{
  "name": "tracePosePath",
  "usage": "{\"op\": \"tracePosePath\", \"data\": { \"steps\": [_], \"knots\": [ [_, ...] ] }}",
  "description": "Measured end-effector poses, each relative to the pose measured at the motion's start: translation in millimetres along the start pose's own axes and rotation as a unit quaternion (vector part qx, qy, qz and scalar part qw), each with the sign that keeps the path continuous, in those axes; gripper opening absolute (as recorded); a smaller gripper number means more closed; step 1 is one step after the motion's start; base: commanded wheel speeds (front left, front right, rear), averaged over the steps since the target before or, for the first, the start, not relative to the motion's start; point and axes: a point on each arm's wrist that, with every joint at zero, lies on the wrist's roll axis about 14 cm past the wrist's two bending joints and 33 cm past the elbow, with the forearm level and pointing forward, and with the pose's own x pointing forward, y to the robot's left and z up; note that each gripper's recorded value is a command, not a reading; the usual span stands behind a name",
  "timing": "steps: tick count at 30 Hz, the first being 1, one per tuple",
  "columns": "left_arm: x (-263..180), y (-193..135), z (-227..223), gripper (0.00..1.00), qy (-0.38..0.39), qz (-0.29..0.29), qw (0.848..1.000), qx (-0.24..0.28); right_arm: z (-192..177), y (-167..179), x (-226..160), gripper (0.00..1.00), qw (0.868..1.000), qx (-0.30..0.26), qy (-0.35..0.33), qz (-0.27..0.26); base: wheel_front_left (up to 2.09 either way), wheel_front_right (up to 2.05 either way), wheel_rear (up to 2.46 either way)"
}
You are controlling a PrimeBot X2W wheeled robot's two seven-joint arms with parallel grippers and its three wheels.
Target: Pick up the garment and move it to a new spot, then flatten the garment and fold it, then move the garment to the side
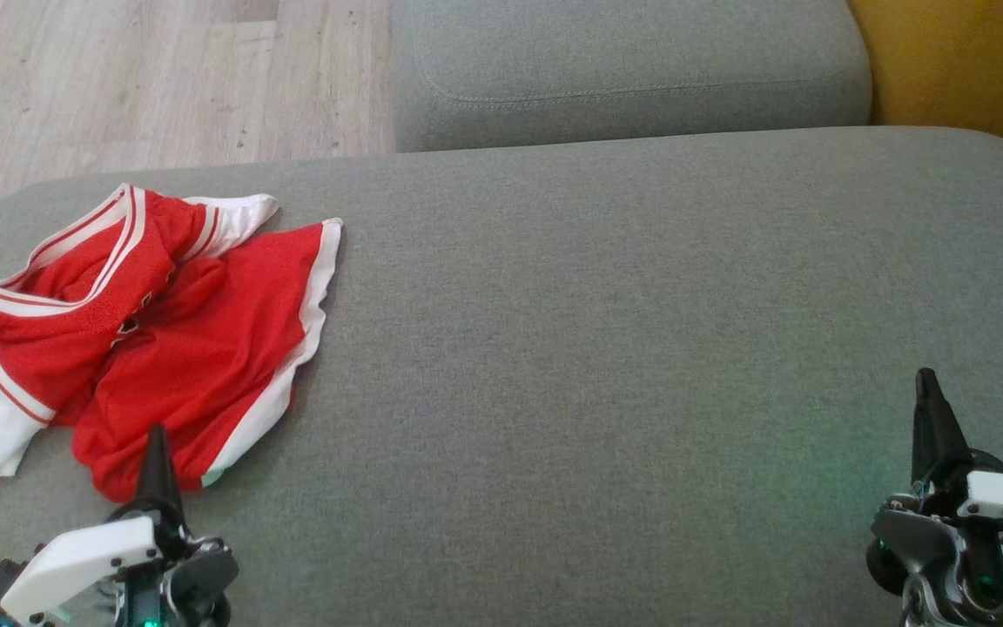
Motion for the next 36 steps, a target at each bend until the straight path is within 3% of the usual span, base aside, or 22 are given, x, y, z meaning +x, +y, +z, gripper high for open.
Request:
{"op": "tracePosePath", "data": {
  "steps": [3, 4, 9, 17, 27, 36],
  "knots": [
    [0.0, 0.0, 0.0, 0.00, 0.000, 0.000, 1.000, 0.000, 0.0, 0.0, 0.0, 0.00, 1.000, 0.000, 0.000, 0.000, 0.00, 0.00, 0.00],
    [-0.6, 2.8, -0.2, 1.00, 0.000, 0.005, 1.000, -0.001, -0.2, -2.8, -0.7, 1.00, 1.000, 0.000, 0.000, -0.004, 0.00, 0.00, 0.00],
    [-13.2, 27.7, -2.2, 1.00, -0.001, 0.040, 0.999, -0.004, 0.2, -26.0, -12.6, 1.00, 0.999, 0.000, -0.003, -0.038, 0.00, 0.00, 0.00],
    [-12.7, 27.3, -3.5, 1.00, -0.004, 0.040, 0.999, 0.000, -3.5, -25.0, -11.9, 1.00, 0.999, -0.025, 0.000, -0.038, 0.00, 0.00, 0.00],
    [-12.0, 27.6, -7.8, 1.00, -0.002, 0.042, 0.998, 0.047, -8.0, -17.3, -9.9, 1.00, 0.994, -0.107, 0.005, -0.028, 0.00, 0.00, 0.00],
    [-11.2, 23.6, -10.7, 1.00, 0.001, 0.037, 0.994, 0.107, -17.9, -9.2, -8.0, 1.00, 0.981, -0.195, 0.019, -0.013, 0.00, 0.00, 0.00]
  ]
}}
